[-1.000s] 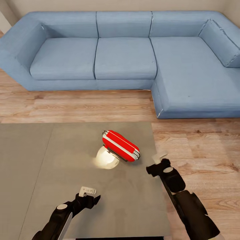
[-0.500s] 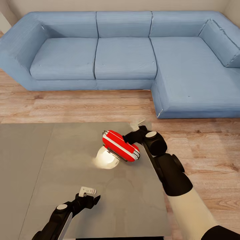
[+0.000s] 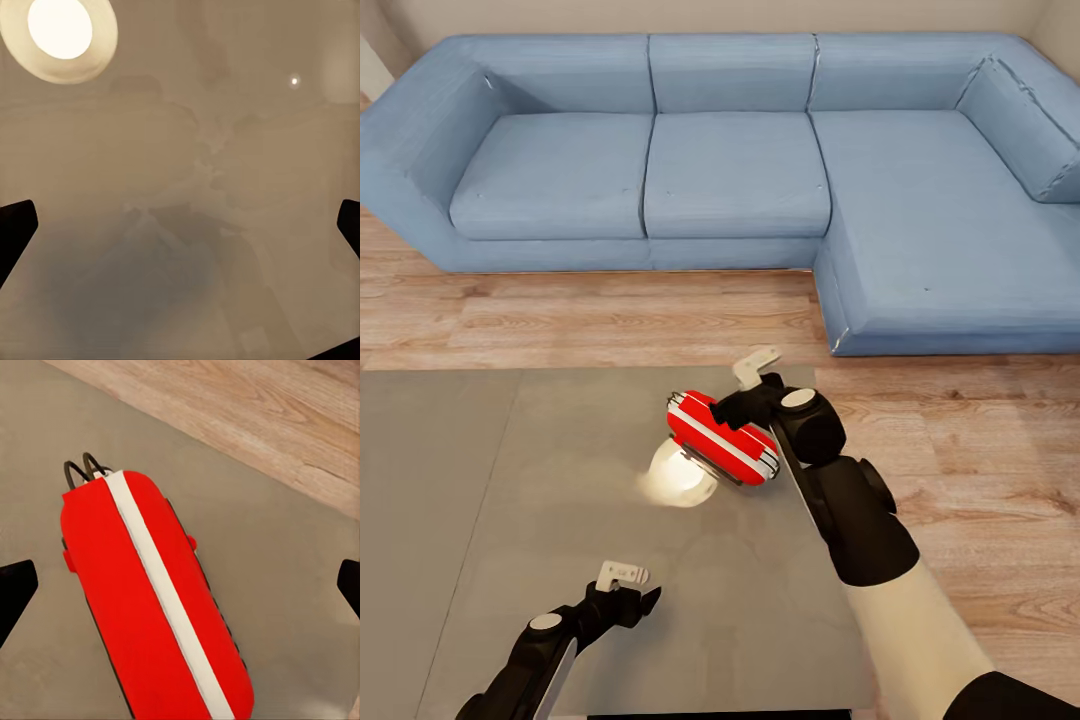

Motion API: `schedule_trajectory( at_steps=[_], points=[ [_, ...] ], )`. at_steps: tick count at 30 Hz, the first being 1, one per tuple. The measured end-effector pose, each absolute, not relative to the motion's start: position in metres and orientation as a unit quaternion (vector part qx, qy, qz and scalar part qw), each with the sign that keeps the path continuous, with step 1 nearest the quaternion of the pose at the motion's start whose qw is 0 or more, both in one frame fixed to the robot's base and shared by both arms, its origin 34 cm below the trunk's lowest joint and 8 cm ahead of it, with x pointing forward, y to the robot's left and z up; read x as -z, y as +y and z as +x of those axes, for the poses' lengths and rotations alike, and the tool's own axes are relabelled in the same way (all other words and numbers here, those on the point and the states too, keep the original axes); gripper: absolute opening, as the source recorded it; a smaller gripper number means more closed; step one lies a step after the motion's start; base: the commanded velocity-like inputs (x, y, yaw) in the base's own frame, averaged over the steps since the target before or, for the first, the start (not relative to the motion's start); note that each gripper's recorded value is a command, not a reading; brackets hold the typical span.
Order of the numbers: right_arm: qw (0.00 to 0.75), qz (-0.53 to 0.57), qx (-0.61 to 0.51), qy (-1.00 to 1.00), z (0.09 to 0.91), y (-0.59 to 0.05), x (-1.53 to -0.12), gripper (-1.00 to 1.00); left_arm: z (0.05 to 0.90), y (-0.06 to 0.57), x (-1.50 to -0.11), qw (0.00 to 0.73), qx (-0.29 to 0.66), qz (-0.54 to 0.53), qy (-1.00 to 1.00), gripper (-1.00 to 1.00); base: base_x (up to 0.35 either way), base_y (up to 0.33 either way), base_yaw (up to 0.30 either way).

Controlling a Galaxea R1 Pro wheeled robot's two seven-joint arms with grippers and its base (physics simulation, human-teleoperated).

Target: Turn on the radio receiver that's on the table in the living room.

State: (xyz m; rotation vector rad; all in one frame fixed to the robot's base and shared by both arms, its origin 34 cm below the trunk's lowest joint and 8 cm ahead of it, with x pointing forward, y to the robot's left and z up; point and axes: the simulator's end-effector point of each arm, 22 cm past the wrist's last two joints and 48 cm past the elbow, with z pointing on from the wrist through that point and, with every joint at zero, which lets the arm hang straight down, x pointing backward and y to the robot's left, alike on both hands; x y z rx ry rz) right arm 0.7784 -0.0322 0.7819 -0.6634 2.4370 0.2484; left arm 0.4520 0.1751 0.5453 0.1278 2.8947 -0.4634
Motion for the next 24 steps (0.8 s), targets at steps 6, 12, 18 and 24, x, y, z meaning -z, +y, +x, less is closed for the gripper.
schedule_trajectory(
  at_steps=[6, 12, 18, 24],
  points=[
    [0.229, -0.26, -0.097, 0.933, 0.751, -0.029, -0.731, 1.0, 0.451, 0.175, -0.545, 0.103, 0.157, 0.043, 0.981, 1.0, 0.0, 0.0, 0.0],
    [0.207, -0.264, -0.094, 0.937, 0.742, -0.031, -0.716, 1.0, 0.449, 0.175, -0.544, 0.1, 0.157, 0.043, 0.982, 1.0, 0.0, 0.0, 0.0],
    [0.204, -0.267, -0.093, 0.937, 0.74, -0.03, -0.714, 1.0, 0.449, 0.176, -0.544, 0.101, 0.157, 0.043, 0.982, 1.0, 0.0, 0.0, 0.0],
    [0.197, -0.283, -0.084, 0.935, 0.748, -0.028, -0.709, 1.0, 0.449, 0.176, -0.544, 0.101, 0.156, 0.043, 0.982, 1.0, 0.0, 0.0, 0.0]
  ],
)
